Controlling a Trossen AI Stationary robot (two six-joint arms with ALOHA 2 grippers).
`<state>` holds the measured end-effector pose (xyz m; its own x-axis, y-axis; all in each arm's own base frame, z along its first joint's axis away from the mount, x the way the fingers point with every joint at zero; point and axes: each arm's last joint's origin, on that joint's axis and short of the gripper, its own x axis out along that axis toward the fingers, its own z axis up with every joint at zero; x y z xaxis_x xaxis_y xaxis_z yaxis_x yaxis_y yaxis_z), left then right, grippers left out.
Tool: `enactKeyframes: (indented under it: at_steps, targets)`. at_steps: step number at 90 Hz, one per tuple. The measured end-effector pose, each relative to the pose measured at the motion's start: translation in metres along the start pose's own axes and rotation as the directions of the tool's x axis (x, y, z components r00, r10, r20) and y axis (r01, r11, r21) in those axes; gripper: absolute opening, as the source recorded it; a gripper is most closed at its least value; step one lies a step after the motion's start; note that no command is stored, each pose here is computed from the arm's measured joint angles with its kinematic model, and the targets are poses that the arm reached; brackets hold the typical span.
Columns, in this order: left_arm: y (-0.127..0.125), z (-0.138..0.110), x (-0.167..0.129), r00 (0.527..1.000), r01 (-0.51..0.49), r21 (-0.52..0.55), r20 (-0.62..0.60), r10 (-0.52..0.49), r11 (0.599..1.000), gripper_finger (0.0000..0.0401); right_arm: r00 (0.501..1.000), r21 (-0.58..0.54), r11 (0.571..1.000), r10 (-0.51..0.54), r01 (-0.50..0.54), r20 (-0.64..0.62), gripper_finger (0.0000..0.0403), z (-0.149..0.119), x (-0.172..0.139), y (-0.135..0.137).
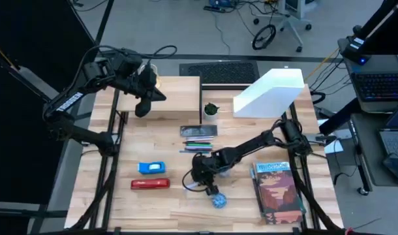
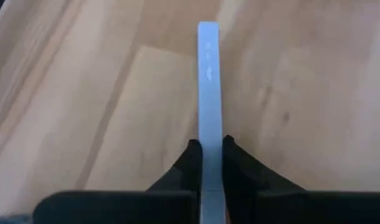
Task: Stock shelves
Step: Remove the blue pen from the gold pen holder, then remove the gold pen holder from the shelf
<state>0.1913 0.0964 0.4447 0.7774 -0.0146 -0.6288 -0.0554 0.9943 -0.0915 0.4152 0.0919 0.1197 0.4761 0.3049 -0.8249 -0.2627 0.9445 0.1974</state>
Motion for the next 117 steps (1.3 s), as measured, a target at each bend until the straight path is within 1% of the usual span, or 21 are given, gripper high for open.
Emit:
enactKeyframes:
  at_steps: [6, 27, 37, 50, 58, 68, 77, 88, 97, 106, 110, 117]
  targets:
    - [0.0, 0.0, 0.0, 1.0, 0.0, 0.0, 0.0, 0.0, 1.0, 0.0, 1.0, 0.03, 0.999, -0.023, 0.023, 0.004, 0.0019, 0.002, -0.007, -0.006]
    - [0.0, 0.0, 0.0, 1.0, 0.001, 0.006, -0.002, -0.001, 1.0, 0.0, 0.978, 0.061, 0.976, -0.205, 0.207, -0.04, 0.0017, 0.003, -0.043, -0.039]
    - [0.0, 0.0, 0.0, 1.0, 0.001, 0.008, -0.002, -0.001, 1.0, 0.0, 0.971, 0.096, 0.969, -0.222, 0.229, -0.085, 0.0017, -0.002, -0.052, -0.058]
    - [0.0, 0.0, 0.0, 1.0, 0.001, 0.006, -0.002, -0.001, 1.0, 0.0, 0.968, 0.121, 0.962, -0.236, 0.245, -0.083, 0.0018, -0.004, -0.057, -0.075]
    - [0.0, 0.0, 0.0, 1.0, 0.0, 0.0, -0.002, 0.0, 1.0, 0.0, 0.968, 0.134, 0.96, -0.236, 0.245, -0.081, 0.0028, -0.004, -0.058, -0.08]
    - [0.0, 0.0, 0.0, 1.0, 0.0, 0.0, -0.002, 0.0, 1.0, 0.0, 0.971, 0.174, 0.956, -0.228, 0.238, -0.077, 0.0065, -0.004, -0.06, -0.081]
    - [0.0, 0.0, 0.0, 1.0, 0.0, 0.0, -0.002, 0.0, 1.0, 0.0, 0.971, 0.223, 0.946, -0.227, 0.237, -0.069, 0.0115, -0.002, -0.068, -0.078]
    - [0.0, 0.0, 0.0, 1.0, 0.0, 0.003, 0.0, 0.0, 1.0, 0.0, 0.972, 0.273, 0.934, -0.231, 0.23, -0.029, 0.0181, 0.005, -0.086, -0.073]
    - [0.0, 0.0, 0.0, 1.0, 0.0, 0.007, 0.001, 0.0, 1.0, 0.0, 0.97, 0.347, 0.914, -0.239, 0.211, 0.039, 0.0227, 0.013, -0.11, -0.067]
    - [0.001, 0.002, 0.0, 1.0, -0.009, 0.034, 0.022, 0.008, 0.999, 0.0, 0.963, 0.41, 0.892, -0.249, 0.188, 0.1, 0.0259, 0.019, -0.139, -0.061]
    - [0.002, 0.004, 0.0, 0.999, -0.038, 0.05, 0.034, 0.036, 0.998, 0.0, 0.958, 0.432, 0.884, -0.256, 0.178, 0.131, 0.0268, 0.021, -0.154, -0.059]
    - [0.004, 0.005, 0.0, 0.993, -0.116, 0.055, 0.032, 0.114, 0.992, 0.0002, 0.944, 0.459, 0.873, -0.276, 0.167, 0.18, 0.0277, 0.022, -0.181, -0.056]
